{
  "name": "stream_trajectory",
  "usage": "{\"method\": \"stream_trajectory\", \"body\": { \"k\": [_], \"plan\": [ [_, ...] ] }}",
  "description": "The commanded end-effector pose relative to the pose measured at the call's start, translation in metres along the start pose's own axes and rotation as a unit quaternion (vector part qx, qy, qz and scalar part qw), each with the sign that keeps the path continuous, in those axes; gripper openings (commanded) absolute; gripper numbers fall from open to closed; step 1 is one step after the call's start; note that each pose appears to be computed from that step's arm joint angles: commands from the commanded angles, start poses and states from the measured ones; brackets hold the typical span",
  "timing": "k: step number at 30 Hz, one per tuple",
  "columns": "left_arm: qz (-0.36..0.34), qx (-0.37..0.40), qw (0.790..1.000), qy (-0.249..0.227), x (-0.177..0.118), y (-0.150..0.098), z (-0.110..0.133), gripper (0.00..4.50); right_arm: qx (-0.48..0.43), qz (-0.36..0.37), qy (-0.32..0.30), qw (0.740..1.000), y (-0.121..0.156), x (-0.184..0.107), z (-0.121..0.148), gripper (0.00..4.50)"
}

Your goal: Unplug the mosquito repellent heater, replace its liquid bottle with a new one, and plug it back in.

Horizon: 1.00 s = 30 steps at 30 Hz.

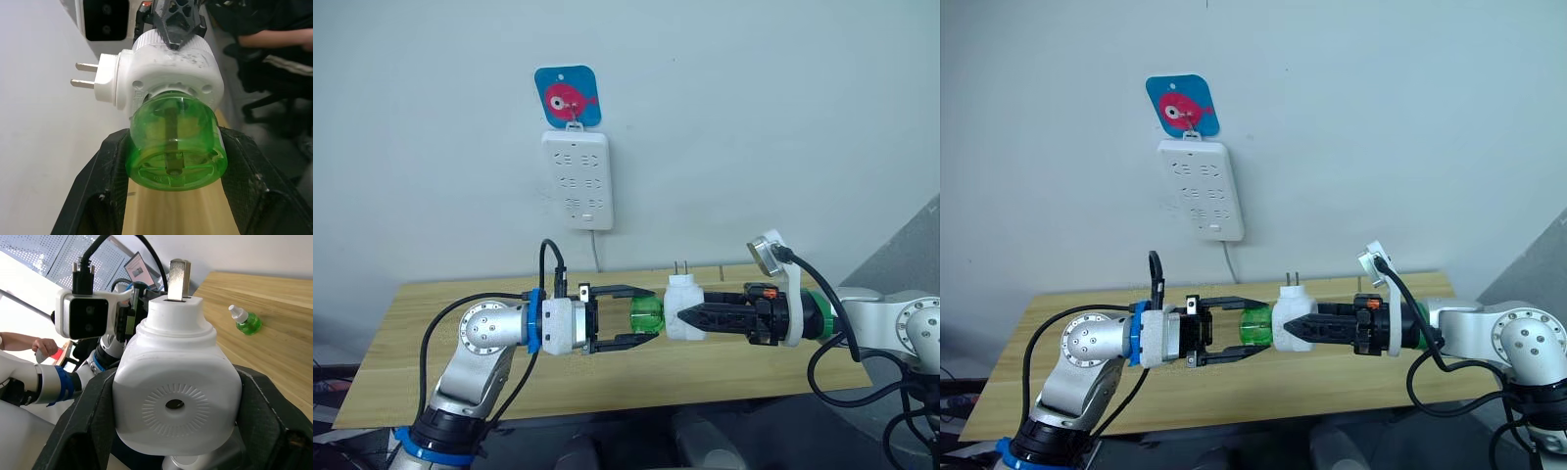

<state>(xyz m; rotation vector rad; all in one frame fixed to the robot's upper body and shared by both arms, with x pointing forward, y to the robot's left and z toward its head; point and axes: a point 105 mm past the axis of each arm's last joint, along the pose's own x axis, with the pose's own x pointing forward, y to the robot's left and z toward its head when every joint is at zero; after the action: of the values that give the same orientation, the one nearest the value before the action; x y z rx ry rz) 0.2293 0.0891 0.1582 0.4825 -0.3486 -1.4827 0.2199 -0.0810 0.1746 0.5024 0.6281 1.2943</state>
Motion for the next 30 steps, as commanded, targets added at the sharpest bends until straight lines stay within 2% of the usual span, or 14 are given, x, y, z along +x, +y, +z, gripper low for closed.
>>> {"method": "stream_trajectory", "body": {
  "k": [1, 3, 4, 6, 8, 10, 12, 15, 16, 20, 23, 27, 30],
  "plan": [
    [-0.03, -0.076, 0.996, 0.023, -0.004, 0.007, 0.008, 2.24, -0.049, 0.027, 0.026, 0.998, 0.017, 0.0, -0.002, 2.99],
    [-0.032, -0.201, 0.978, 0.053, -0.008, 0.018, 0.003, 2.24, -0.061, 0.033, 0.04, 0.997, 0.02, 0.001, -0.006, 2.99],
    [-0.049, -0.273, 0.959, 0.065, -0.011, 0.019, 0.002, 2.24, -0.071, 0.037, 0.046, 0.996, 0.022, 0.003, -0.008, 2.99],
    [-0.085, -0.368, 0.922, 0.083, -0.017, 0.018, 0.005, 2.24, -0.085, 0.043, 0.052, 0.994, 0.024, 0.005, -0.01, 2.99],
    [-0.108, -0.411, 0.901, 0.083, -0.016, 0.017, 0.011, 2.24, -0.094, 0.049, 0.056, 0.993, 0.027, 0.006, -0.011, 2.99],
    [-0.122, -0.418, 0.898, 0.067, -0.013, 0.018, 0.017, 2.24, -0.097, 0.051, 0.056, 0.992, 0.027, 0.007, -0.011, 2.99],
    [-0.13, -0.407, 0.903, 0.055, -0.011, 0.017, 0.021, 2.24, -0.098, 0.051, 0.053, 0.992, 0.027, 0.007, -0.011, 2.99],
    [-0.115, -0.38, 0.915, 0.069, -0.013, 0.018, 0.012, 2.24, -0.094, 0.05, 0.046, 0.993, 0.026, 0.008, -0.01, 2.99],
    [-0.111, -0.372, 0.919, 0.071, -0.013, 0.018, 0.011, 2.96, -0.091, 0.05, 0.043, 0.994, 0.026, 0.008, -0.01, 2.99],
    [-0.101, -0.313, 0.942, 0.062, -0.014, 0.019, 0.011, 4.15, -0.078, 0.045, 0.031, 0.995, 0.023, 0.008, -0.008, 2.99],
    [-0.093, -0.286, 0.952, 0.053, -0.018, 0.017, 0.012, 4.19, -0.069, 0.039, 0.022, 0.997, 0.021, 0.008, -0.005, 2.99],
    [-0.064, -0.176, 0.98, 0.063, -0.022, 0.013, 0.01, 4.19, -0.051, 0.025, 0.004, 0.998, 0.014, 0.005, -0.001, 2.99],
    [-0.049, -0.115, 0.99, 0.064, -0.026, 0.005, 0.004, 4.19, -0.038, 0.017, -0.008, 0.999, 0.01, 0.004, 0.002, 2.99]
  ]
}}
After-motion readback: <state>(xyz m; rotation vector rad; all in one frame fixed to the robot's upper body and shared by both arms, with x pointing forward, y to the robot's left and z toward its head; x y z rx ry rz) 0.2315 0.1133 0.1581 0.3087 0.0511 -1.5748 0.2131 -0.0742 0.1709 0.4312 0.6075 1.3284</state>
